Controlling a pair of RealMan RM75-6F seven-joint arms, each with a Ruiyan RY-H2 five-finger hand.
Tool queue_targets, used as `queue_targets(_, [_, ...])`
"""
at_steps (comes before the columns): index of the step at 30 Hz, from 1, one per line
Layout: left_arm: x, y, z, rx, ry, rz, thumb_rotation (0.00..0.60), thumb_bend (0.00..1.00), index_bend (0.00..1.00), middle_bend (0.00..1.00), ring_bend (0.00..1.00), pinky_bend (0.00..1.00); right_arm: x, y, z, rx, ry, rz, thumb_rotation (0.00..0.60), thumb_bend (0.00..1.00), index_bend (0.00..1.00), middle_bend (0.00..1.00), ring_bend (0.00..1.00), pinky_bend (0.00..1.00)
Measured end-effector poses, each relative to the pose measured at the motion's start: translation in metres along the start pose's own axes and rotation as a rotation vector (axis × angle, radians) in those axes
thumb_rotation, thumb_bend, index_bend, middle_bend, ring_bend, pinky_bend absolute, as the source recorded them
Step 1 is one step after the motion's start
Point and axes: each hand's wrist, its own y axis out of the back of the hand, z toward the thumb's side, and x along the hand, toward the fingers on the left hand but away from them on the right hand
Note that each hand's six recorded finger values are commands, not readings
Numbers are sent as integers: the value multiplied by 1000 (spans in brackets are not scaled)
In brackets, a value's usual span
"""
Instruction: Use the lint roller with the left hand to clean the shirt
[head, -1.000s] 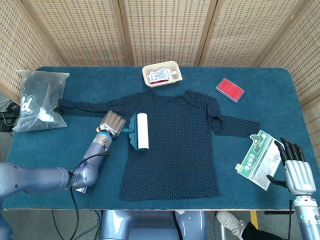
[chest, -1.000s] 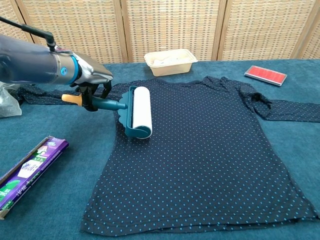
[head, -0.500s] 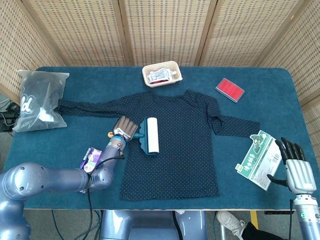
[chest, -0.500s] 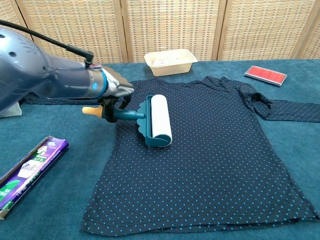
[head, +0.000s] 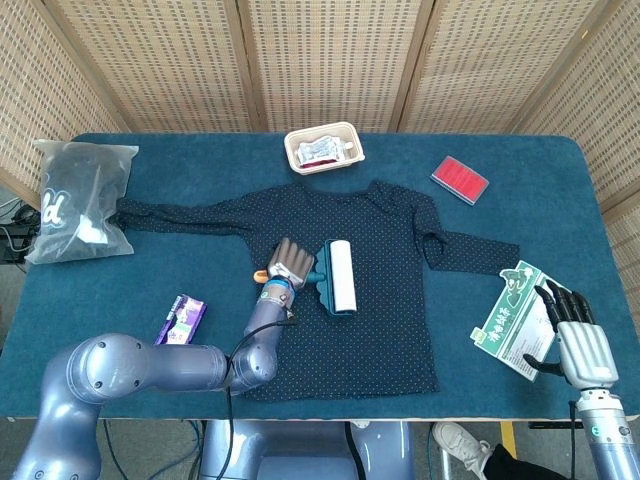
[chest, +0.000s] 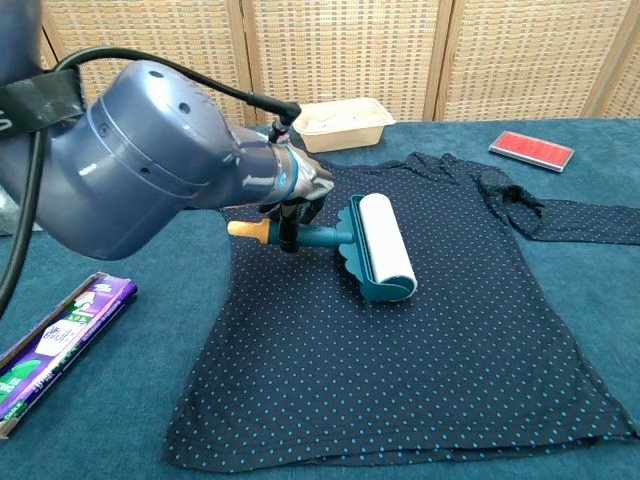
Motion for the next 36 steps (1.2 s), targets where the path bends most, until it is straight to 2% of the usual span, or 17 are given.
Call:
queue_targets(4, [0, -2, 0, 20, 12, -6, 600, 1000, 860, 702, 686, 634, 0, 3, -1, -2, -1, -12, 600, 159, 0, 0, 0, 11])
queue_targets(9, [-1, -12, -15, 28, 29, -16, 600, 1000, 860, 703, 686, 634, 1, 7, -3, 1, -5, -24, 600, 159, 0, 0, 0, 11])
queue_targets(25, [-16, -93, -126, 7, 147, -94, 600, 1000, 861, 702, 686, 634, 6, 3, 10, 21, 29, -15, 600, 159, 0, 0, 0, 12])
queue_targets(28, [-18, -104, -137, -13, 155, -101, 600, 1000, 860, 703, 686, 634, 6, 3, 11, 20, 31, -16, 600, 159, 0, 0, 0, 12])
queue_targets(31, [-18, -105, -141, -31, 152, -95, 600, 1000, 860, 703, 686, 634, 6, 4, 11, 18, 31, -16, 600, 159, 0, 0, 0, 12])
queue_targets(36, [-14, -92, -129, -29, 135, -69, 600, 1000, 860, 702, 686, 634, 5, 4, 10, 16, 28, -16, 600, 160, 0, 0, 0, 12])
